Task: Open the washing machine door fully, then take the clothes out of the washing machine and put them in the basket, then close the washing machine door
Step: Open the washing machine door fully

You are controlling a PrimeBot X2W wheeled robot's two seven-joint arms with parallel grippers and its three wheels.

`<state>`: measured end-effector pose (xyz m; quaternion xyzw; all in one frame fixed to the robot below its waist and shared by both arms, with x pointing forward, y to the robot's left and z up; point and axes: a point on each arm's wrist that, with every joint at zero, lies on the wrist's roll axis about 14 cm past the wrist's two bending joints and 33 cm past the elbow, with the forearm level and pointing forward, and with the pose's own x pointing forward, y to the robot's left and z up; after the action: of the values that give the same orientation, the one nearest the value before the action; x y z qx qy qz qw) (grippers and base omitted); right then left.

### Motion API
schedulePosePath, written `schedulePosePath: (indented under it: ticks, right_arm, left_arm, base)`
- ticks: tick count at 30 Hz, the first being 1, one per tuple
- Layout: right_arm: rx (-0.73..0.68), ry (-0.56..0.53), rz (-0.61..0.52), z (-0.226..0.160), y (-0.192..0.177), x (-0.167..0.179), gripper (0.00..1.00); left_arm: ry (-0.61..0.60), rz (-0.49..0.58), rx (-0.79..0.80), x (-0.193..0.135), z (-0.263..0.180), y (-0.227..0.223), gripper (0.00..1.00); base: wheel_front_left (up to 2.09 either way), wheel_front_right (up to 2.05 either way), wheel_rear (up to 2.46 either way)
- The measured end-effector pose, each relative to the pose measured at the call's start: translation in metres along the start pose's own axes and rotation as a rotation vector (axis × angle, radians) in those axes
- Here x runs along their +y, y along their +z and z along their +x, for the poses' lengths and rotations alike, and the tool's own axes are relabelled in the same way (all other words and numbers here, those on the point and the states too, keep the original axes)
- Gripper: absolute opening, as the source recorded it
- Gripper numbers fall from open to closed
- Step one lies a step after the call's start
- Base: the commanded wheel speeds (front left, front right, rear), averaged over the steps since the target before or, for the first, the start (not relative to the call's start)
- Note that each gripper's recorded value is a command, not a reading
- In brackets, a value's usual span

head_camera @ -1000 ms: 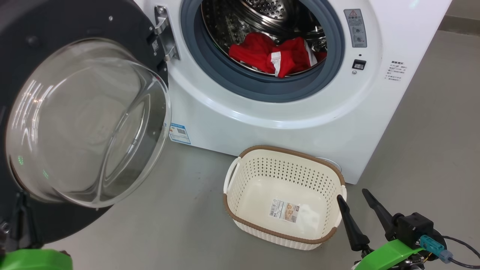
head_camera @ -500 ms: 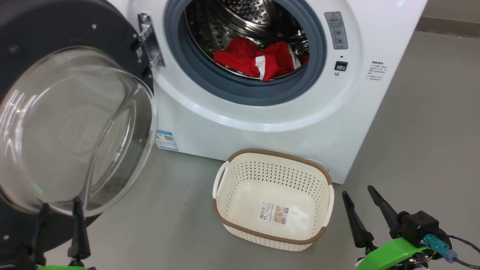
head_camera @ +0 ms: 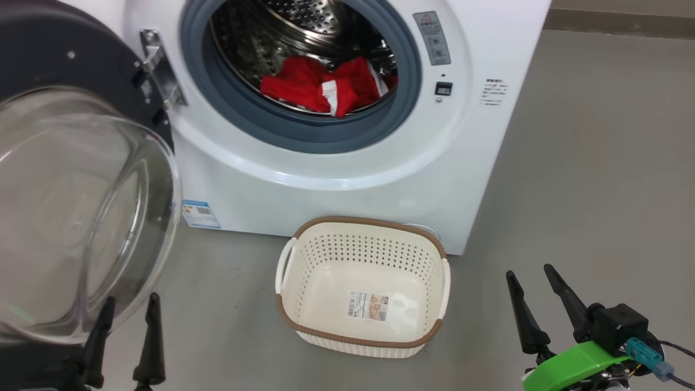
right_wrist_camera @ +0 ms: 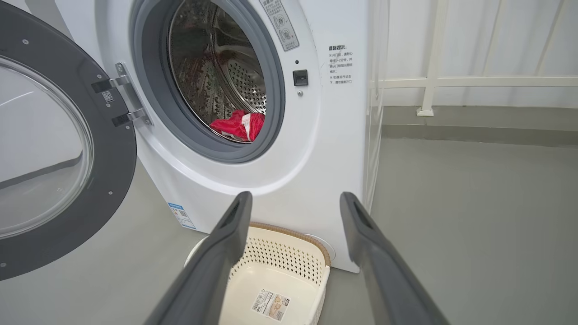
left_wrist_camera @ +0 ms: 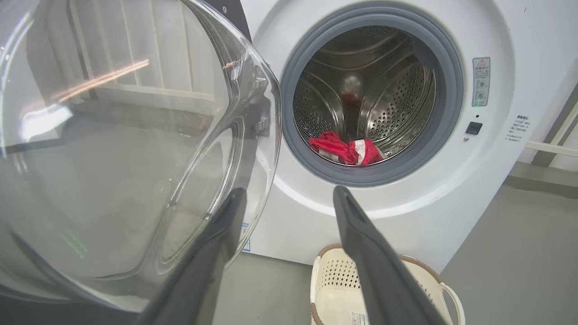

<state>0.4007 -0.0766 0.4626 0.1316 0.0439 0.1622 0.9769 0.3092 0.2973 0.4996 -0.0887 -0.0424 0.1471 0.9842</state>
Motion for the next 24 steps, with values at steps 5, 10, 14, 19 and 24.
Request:
schedulePosePath:
  ticks: [5,10,14,19,24]
  right_arm:
    - [0.003,-0.052,0.005,-0.013,-0.002,-0.015,1.00]
    - [-0.017,-0.106,0.006,-0.021,0.004,-0.032,1.00]
    - [-0.026,-0.140,0.007,-0.028,0.007,-0.042,1.00]
    - [-0.037,-0.182,0.007,-0.037,0.010,-0.054,1.00]
    - [-0.050,-0.219,0.006,-0.046,0.014,-0.064,1.00]
  left_arm:
    - [-0.069,-0.019,0.008,-0.023,0.008,-0.004,1.00]
    - [-0.156,-0.033,0.017,-0.051,0.015,-0.007,1.00]
    - [-0.206,-0.041,0.029,-0.066,0.019,-0.010,1.00]
    - [-0.264,-0.044,0.041,-0.084,0.024,-0.015,1.00]
    - [-0.302,-0.049,0.046,-0.098,0.027,-0.017,1.00]
  base:
    - [0.00,0.00,0.00]
    - [0.00,0.00,0.00]
    - [0.00,0.00,0.00]
    - [0.00,0.00,0.00]
    - [0.00,0.00,0.00]
